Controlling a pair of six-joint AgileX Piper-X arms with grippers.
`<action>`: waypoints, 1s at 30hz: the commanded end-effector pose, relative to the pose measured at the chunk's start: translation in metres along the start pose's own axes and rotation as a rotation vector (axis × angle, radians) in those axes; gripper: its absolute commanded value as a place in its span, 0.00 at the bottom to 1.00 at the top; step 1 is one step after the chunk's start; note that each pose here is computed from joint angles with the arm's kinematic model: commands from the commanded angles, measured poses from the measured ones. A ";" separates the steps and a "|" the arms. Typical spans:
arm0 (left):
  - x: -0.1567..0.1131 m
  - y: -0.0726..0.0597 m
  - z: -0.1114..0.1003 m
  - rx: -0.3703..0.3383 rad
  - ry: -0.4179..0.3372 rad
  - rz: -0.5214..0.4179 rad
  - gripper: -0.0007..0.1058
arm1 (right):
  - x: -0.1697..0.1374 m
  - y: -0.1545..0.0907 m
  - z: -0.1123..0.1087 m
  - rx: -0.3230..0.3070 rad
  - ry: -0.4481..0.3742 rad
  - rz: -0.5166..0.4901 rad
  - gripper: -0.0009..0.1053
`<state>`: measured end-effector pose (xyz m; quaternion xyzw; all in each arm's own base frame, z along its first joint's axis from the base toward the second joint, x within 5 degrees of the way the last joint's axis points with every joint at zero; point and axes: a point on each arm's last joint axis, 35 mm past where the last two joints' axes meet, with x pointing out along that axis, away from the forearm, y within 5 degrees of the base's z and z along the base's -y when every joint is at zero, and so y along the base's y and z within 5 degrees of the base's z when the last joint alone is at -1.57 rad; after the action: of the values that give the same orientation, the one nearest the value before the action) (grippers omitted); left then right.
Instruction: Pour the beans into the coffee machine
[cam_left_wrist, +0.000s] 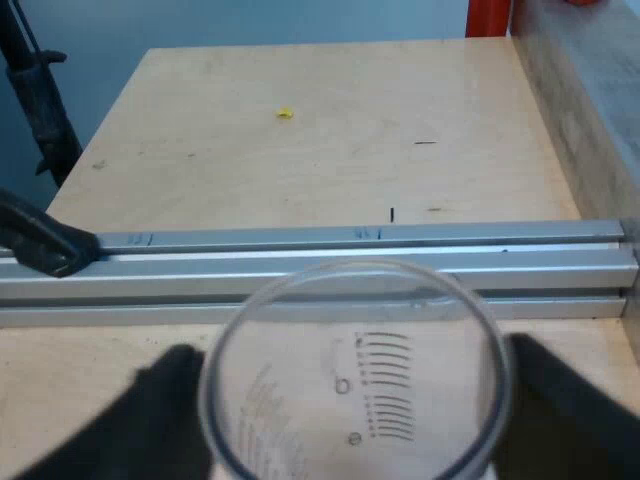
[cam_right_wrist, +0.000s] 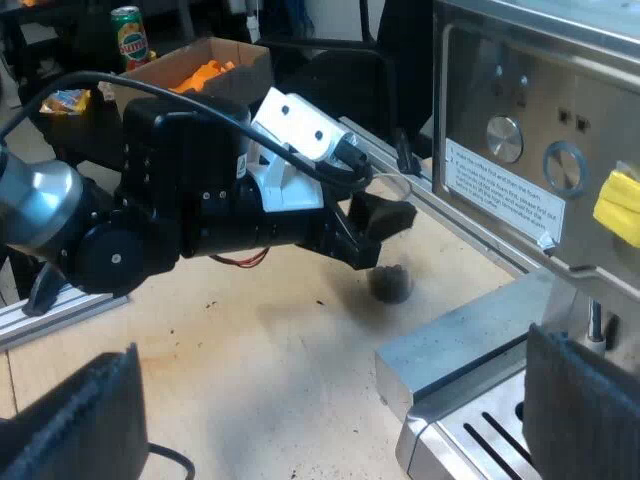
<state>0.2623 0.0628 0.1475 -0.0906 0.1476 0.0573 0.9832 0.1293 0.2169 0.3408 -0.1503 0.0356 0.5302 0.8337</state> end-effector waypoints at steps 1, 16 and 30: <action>-0.003 -0.005 0.008 -0.004 -0.015 -0.080 0.22 | -0.001 0.000 0.004 -0.003 -0.019 -0.002 0.74; -0.071 -0.026 0.091 0.042 -0.230 -0.130 0.01 | -0.001 -0.003 0.008 -0.005 -0.044 -0.057 0.74; -0.139 -0.048 0.185 0.060 -0.211 -0.125 0.01 | -0.017 -0.017 0.046 -0.051 -0.126 -0.264 0.74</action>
<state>0.1960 0.0418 0.3472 -0.0613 0.0269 -0.0010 0.9978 0.1336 0.2091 0.3888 -0.1381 -0.0408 0.4271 0.8927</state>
